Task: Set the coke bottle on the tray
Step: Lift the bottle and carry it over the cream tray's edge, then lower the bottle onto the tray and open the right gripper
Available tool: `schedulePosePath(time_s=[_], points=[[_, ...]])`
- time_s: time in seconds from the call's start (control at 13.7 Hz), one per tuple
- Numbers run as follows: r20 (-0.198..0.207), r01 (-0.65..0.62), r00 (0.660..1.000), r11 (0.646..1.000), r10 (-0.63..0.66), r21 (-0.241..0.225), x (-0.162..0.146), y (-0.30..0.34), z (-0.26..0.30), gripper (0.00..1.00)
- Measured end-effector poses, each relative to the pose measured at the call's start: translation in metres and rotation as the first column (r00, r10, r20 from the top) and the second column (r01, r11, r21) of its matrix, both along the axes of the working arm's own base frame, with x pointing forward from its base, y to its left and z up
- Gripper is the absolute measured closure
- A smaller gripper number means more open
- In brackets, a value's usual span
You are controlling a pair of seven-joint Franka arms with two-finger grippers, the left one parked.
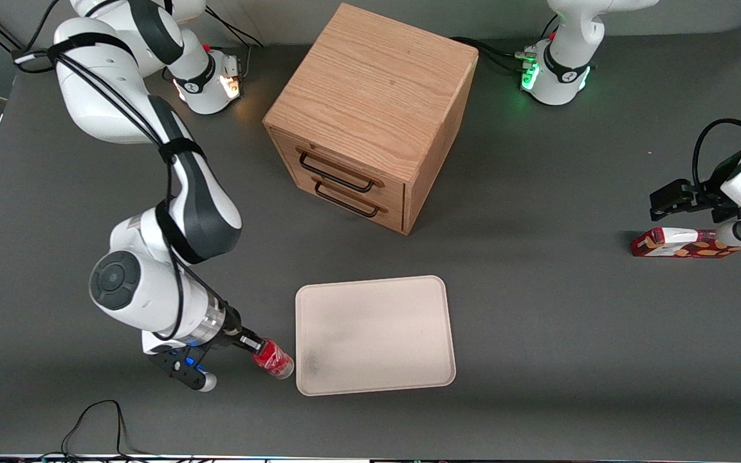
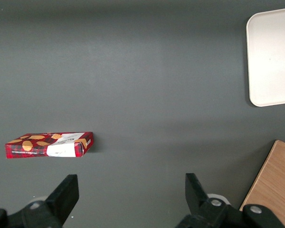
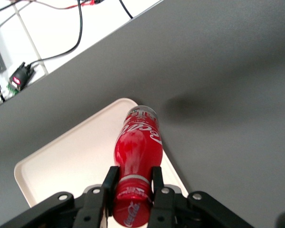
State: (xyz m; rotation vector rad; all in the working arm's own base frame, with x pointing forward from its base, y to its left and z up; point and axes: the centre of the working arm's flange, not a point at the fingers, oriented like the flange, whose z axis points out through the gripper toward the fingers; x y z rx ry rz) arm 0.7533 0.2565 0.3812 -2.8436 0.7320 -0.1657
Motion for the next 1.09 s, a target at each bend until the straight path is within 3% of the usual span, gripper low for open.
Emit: schedulePosePath(time_s=[0.51, 0.8, 1.09], points=[[0.050, 0.012, 0.999, 1.000, -0.013, 0.017, 0.000, 0.034, -0.029, 0.67], [0.050, -0.024, 0.998, 0.999, 0.026, -0.039, -0.005, 0.048, -0.053, 0.67], [0.048, -0.050, 0.997, 0.997, 0.053, -0.057, -0.010, 0.062, -0.070, 0.67]])
